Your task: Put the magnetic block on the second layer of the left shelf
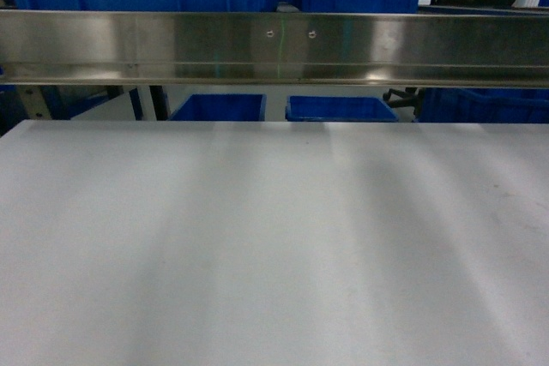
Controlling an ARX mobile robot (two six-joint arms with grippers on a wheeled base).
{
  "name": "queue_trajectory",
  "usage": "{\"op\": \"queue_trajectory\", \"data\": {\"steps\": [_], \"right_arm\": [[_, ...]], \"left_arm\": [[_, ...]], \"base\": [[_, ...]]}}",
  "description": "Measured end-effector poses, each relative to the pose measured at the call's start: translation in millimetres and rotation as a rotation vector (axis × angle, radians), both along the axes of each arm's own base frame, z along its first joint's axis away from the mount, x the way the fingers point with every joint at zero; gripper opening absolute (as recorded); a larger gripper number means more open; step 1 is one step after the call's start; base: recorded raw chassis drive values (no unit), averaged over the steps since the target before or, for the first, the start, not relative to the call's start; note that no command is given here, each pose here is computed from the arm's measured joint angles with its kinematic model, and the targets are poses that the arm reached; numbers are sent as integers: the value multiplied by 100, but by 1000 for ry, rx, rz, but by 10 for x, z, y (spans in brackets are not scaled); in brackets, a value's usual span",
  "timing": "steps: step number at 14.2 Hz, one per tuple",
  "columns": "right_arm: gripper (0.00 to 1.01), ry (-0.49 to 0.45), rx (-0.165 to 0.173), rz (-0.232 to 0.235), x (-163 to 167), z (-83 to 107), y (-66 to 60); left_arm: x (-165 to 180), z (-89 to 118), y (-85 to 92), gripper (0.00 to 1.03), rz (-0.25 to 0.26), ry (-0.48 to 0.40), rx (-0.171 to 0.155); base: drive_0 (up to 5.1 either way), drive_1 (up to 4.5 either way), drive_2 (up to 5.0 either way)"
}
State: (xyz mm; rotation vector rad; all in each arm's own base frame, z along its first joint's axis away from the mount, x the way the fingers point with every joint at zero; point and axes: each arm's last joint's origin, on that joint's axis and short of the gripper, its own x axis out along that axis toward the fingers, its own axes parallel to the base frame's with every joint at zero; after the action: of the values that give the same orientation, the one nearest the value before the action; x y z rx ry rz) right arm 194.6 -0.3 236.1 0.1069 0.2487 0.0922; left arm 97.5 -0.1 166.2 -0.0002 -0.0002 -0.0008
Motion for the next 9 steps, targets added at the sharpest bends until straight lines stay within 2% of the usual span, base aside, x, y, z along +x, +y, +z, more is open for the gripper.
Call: {"op": "queue_trajectory", "data": {"steps": [9], "right_arm": [[33, 3, 0, 0, -1, -4, 0]], "left_arm": [[0, -1, 0, 98, 0, 1, 0]], "base": [[-491, 131, 340]]}}
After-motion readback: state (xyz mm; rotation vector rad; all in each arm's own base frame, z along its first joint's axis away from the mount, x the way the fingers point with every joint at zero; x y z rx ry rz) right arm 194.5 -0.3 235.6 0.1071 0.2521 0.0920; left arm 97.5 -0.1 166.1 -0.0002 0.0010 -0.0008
